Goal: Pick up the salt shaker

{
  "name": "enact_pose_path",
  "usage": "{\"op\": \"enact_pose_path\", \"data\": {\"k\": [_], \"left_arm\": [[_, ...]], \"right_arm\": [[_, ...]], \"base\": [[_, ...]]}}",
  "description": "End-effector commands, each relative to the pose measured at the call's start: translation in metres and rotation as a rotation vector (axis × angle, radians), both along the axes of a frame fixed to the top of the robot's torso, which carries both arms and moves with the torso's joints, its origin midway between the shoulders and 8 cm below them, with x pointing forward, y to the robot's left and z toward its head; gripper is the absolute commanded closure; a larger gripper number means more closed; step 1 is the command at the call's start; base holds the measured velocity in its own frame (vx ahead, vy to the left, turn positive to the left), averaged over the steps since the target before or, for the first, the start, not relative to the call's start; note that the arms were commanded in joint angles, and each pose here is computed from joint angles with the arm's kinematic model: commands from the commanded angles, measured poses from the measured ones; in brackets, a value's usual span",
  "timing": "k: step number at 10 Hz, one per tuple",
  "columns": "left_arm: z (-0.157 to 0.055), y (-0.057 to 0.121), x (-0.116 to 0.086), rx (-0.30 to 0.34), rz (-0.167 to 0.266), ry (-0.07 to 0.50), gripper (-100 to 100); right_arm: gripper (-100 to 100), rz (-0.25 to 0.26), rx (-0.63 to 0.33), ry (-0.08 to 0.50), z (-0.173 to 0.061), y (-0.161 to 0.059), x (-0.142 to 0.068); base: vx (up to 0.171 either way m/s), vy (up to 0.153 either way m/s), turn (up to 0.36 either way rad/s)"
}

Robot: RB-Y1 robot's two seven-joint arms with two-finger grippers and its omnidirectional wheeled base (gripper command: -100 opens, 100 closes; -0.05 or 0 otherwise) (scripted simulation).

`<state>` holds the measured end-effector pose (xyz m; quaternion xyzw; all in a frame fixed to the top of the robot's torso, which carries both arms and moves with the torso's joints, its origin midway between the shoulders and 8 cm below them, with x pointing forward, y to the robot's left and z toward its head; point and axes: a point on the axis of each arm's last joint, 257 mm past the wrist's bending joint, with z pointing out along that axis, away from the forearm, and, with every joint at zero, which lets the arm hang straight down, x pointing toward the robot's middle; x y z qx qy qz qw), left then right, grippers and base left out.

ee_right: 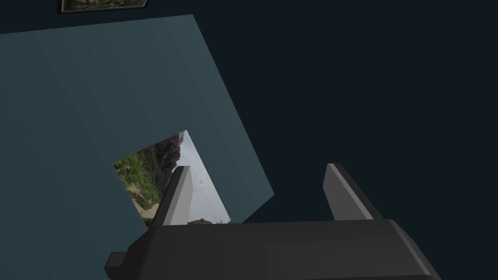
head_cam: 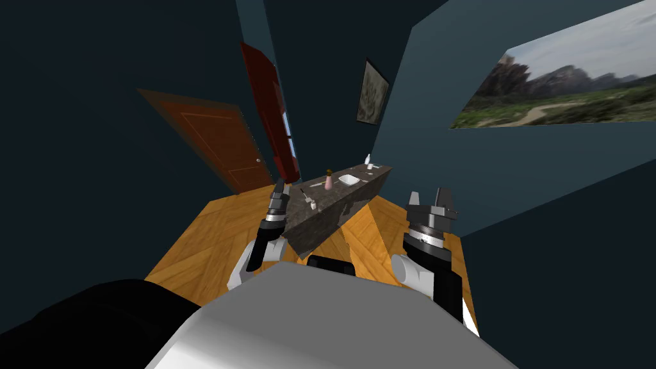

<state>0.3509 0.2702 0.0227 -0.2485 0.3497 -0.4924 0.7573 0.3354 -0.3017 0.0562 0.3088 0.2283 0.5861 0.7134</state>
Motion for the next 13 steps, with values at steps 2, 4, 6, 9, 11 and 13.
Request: {"op": "enact_pose_path", "data": {"k": [2,4,6,9,11,13], "left_arm": [[-0.024,0.005,0.001,0.056,0.011,0.086,-100],[-0.049,0.013,0.0,0.1,0.03,0.171,-100],[-0.068,0.02,-0.003,0.131,0.047,0.239,-100],[-0.102,0.033,-0.011,0.183,0.077,0.355,-100],[-0.126,0.044,-0.019,0.221,0.098,0.44,-100],[-0.15,0.056,-0.03,0.262,0.12,0.531,-100]], "right_arm": [[0,0.0,0.0,0.0,0.0,0.0,0.0],[0,0.0,0.0,0.0,0.0,0.0,0.0],[0,0.0,0.0,0.0,0.0,0.0,0.0],[0,0.0,0.0,0.0,0.0,0.0,0.0],[0,0.0,0.0,0.0,0.0,0.0,0.0],[0,0.0,0.0,0.0,0.0,0.0,0.0]], "base": [[0.037,-0.038,-0.126],[0.064,-0.034,-0.104],[0.065,-0.041,-0.11],[0.06,-0.036,-0.111],[0.073,-0.046,-0.132],[0.077,-0.042,-0.124]]}}
